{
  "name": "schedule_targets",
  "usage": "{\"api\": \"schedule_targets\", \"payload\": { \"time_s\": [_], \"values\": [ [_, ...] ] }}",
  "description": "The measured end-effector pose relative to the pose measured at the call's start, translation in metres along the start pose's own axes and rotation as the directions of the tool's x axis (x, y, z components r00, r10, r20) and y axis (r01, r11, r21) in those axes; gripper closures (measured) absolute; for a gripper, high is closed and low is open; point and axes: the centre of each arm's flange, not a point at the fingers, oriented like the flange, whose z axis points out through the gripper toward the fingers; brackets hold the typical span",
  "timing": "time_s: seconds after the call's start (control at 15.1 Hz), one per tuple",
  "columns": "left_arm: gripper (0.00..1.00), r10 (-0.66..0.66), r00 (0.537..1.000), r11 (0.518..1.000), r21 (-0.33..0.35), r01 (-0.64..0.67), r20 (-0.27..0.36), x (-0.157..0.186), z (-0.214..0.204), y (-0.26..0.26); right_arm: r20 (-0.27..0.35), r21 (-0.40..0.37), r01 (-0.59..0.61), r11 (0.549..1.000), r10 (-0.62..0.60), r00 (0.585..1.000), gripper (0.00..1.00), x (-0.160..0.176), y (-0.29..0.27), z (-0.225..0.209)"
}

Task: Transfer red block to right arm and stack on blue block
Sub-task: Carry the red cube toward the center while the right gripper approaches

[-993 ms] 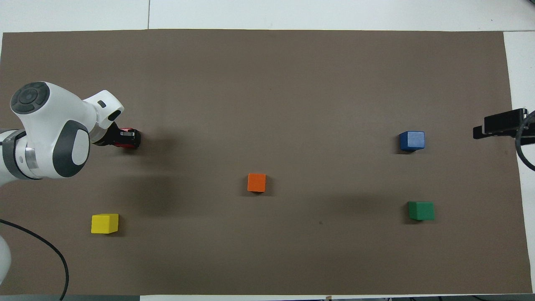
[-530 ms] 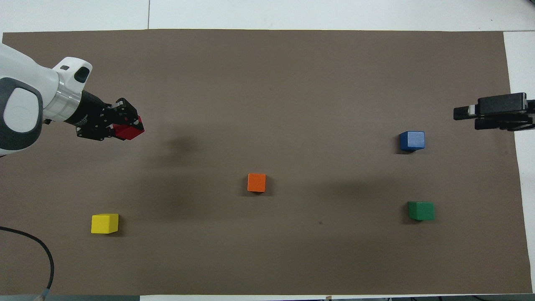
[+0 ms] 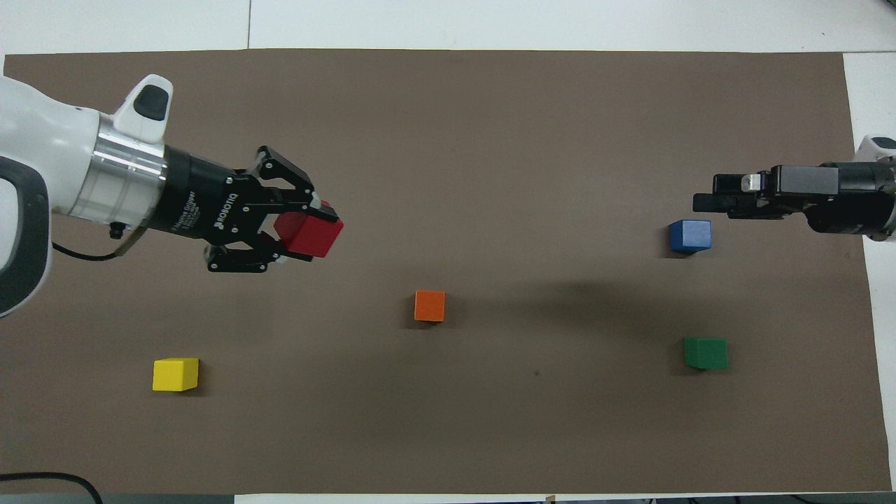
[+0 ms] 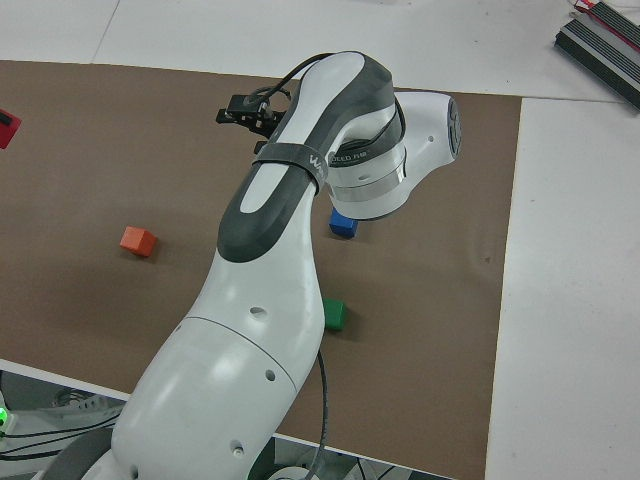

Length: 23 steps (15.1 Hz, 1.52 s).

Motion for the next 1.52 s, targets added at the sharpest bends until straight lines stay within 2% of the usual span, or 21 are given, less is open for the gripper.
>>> {"api": "schedule_targets", "payload": {
  "time_s": [0.2,0.4,0.6,0.73,0.86,1.19,1.52],
  "values": [
    [0.44,-0.035,0.996,0.994,-0.103,0.044,0.088,-0.048,0.013,0.025,0.047,0.239,-0.004,0.971,-0.008,0.999,0.0,-0.008,0.032,0.028],
    [0.44,-0.059,0.983,0.97,-0.222,0.098,0.174,-0.062,0.022,0.039,0.124,0.46,-0.042,0.887,-0.017,0.992,0.0,-0.012,0.076,0.058],
    [0.44,-0.168,0.975,0.928,-0.311,0.207,0.147,-0.086,0.069,0.058,0.168,0.596,-0.06,0.801,-0.051,0.984,0.0,-0.017,0.096,0.098],
    [0.44,-0.253,0.96,0.884,-0.374,0.279,0.119,-0.113,0.115,0.062,0.19,0.626,-0.061,0.778,-0.076,0.979,0.0,-0.022,0.098,0.125],
    [0.44,-0.33,0.935,0.851,-0.388,0.353,0.128,-0.124,0.139,0.057,0.209,0.629,-0.07,0.774,-0.082,0.974,0.0,-0.025,0.096,0.138],
    [0.44,-0.457,0.872,0.786,-0.381,0.488,0.174,-0.114,0.134,0.054,0.224,0.632,-0.081,0.77,-0.081,0.971,0.0,-0.029,0.095,0.149],
    [0.44,-0.503,0.843,0.774,-0.335,0.538,0.19,-0.13,0.175,0.052,0.237,0.626,-0.096,0.774,-0.072,0.969,0.0,-0.033,0.097,0.159]
  ]
}}
